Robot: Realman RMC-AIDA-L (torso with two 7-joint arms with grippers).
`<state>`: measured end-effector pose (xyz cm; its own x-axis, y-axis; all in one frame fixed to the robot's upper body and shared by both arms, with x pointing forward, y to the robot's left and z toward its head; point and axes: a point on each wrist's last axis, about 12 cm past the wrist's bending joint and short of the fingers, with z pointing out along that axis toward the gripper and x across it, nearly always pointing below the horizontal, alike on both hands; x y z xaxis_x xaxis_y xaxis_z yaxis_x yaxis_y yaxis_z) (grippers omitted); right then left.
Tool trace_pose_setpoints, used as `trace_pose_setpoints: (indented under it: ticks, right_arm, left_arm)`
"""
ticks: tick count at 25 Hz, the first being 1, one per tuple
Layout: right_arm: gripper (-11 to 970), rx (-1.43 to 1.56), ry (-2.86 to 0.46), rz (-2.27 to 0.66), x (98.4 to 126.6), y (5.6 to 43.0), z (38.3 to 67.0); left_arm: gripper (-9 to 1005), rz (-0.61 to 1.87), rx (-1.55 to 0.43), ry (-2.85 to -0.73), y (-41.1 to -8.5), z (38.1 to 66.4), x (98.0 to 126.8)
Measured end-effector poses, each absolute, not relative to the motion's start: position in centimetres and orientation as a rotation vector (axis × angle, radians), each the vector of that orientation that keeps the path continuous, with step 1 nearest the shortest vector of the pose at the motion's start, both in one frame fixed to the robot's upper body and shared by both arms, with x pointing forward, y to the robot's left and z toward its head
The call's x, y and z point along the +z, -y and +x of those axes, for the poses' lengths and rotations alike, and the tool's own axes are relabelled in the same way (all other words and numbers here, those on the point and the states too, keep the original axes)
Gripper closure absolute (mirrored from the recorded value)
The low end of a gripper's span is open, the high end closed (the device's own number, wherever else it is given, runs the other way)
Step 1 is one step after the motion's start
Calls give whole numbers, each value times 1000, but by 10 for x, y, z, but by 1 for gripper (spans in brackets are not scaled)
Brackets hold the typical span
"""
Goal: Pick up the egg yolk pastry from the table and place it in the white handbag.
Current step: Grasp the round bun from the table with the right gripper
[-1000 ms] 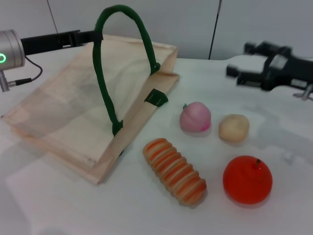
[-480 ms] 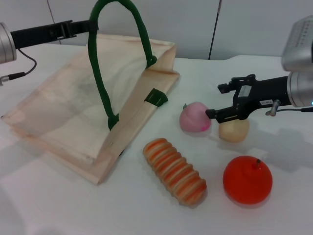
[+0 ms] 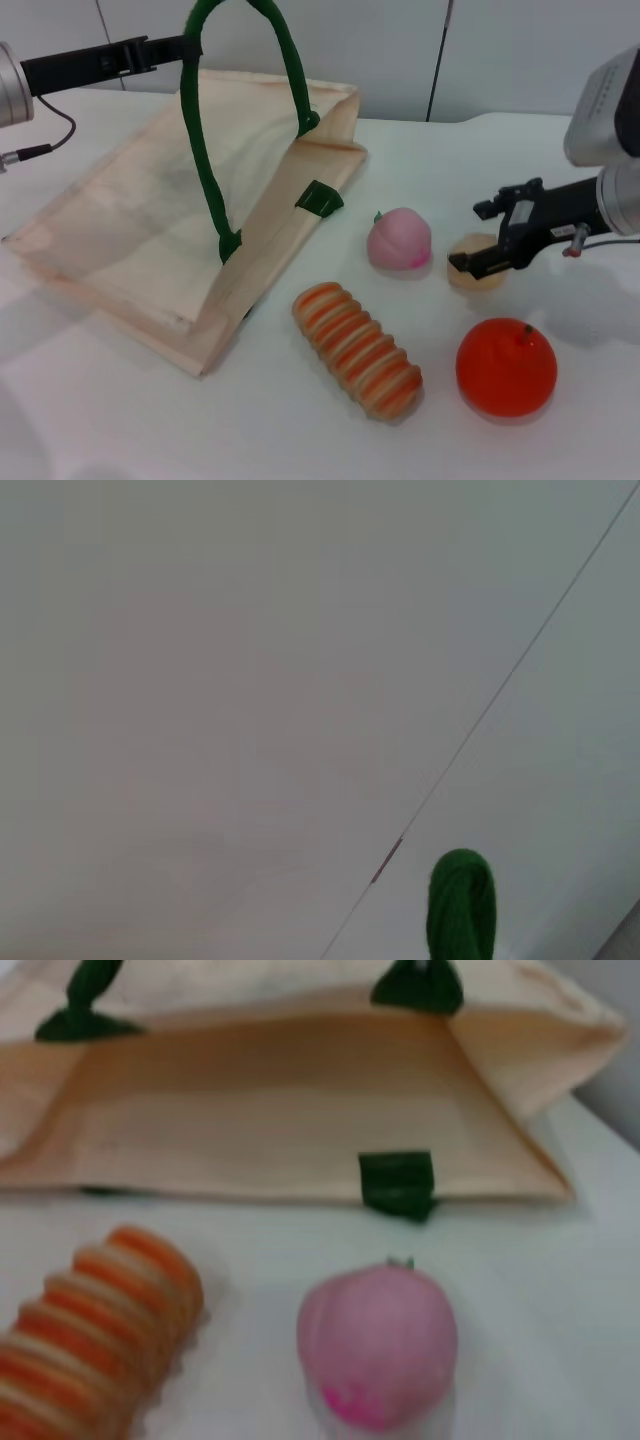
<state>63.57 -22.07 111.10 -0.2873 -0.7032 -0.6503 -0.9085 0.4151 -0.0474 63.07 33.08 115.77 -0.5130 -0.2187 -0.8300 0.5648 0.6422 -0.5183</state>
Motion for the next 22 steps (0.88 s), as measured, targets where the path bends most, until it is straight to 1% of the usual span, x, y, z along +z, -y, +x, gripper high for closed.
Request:
trace_pose_setpoints:
  ticks: [22]
  right_arm:
    - [73,338,-2165,-1456,1096,211,632]
  left_arm:
    - [875,283,-1006,-1868,-327,633,1160]
